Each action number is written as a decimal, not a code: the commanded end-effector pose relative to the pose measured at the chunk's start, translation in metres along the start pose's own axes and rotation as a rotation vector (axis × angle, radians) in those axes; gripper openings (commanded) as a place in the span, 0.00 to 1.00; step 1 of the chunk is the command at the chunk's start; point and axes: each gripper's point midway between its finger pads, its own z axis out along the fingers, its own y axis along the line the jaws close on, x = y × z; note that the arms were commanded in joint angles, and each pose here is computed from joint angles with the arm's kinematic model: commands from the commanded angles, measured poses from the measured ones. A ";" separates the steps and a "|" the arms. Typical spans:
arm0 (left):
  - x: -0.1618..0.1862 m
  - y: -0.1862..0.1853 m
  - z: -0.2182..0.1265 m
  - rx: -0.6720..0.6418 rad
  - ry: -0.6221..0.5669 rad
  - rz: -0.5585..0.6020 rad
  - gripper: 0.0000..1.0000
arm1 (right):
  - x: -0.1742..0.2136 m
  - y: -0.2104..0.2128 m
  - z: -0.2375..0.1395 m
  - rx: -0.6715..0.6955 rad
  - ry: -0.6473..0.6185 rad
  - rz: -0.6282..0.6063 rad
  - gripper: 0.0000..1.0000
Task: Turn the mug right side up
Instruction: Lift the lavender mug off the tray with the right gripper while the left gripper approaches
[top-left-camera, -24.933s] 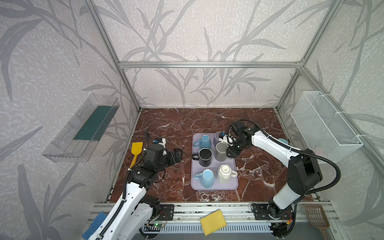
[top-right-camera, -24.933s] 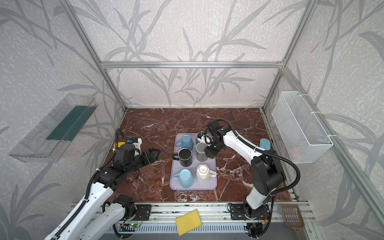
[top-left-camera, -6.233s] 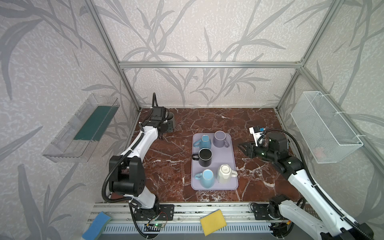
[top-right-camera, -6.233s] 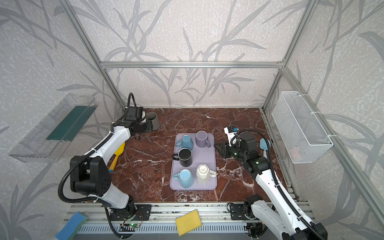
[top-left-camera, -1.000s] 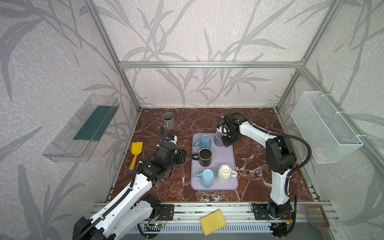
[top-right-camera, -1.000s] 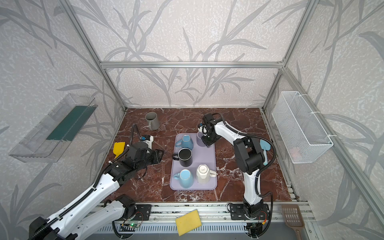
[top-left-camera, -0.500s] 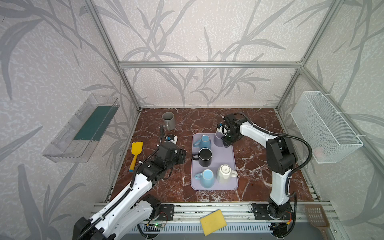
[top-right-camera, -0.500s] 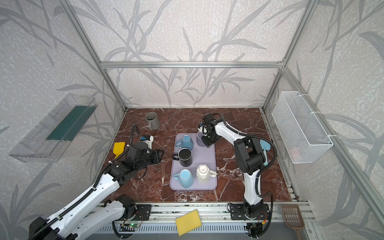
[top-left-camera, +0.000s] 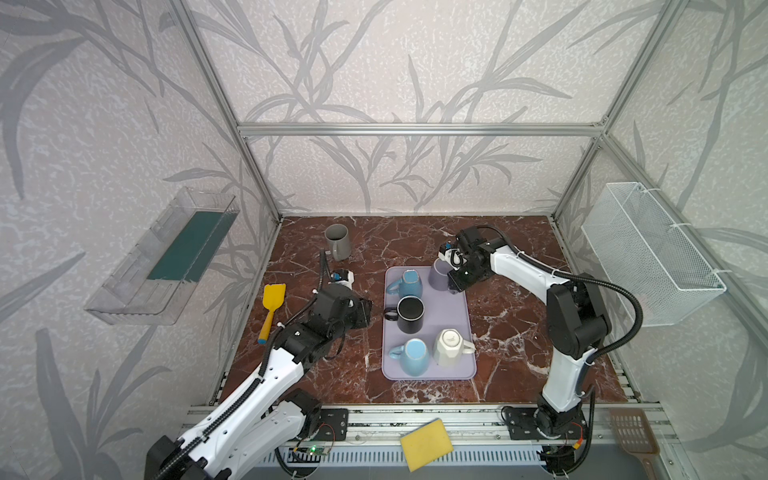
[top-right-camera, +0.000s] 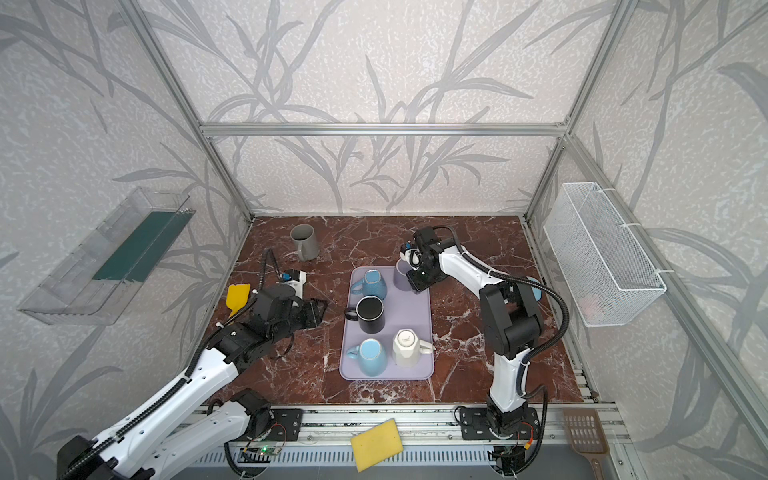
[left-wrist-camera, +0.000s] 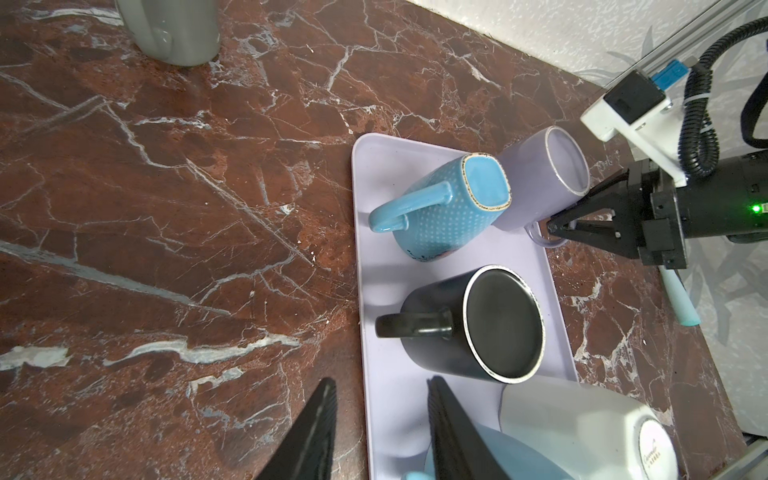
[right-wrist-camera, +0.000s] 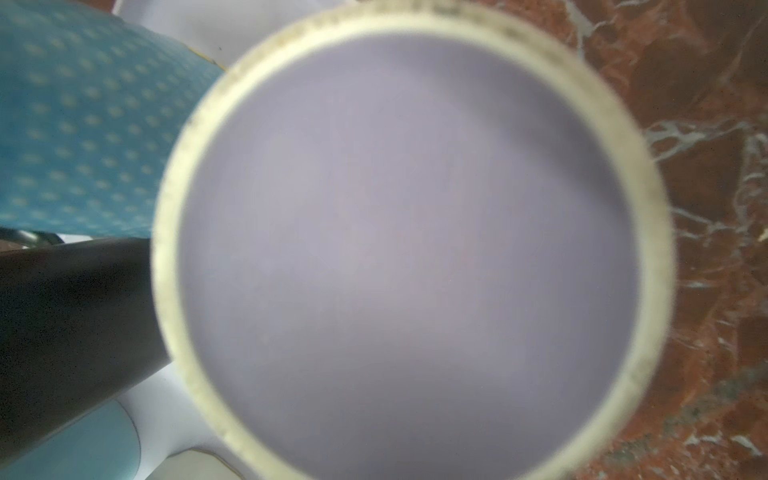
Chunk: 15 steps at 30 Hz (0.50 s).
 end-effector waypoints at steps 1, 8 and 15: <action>-0.001 -0.001 -0.003 0.006 -0.010 -0.014 0.39 | -0.028 0.010 -0.031 -0.029 -0.156 -0.025 0.00; -0.008 -0.011 -0.003 0.038 -0.011 -0.007 0.39 | -0.034 0.015 -0.051 -0.071 -0.250 -0.014 0.00; -0.015 -0.023 -0.003 0.076 -0.012 -0.001 0.39 | -0.040 0.027 -0.079 -0.129 -0.365 -0.016 0.00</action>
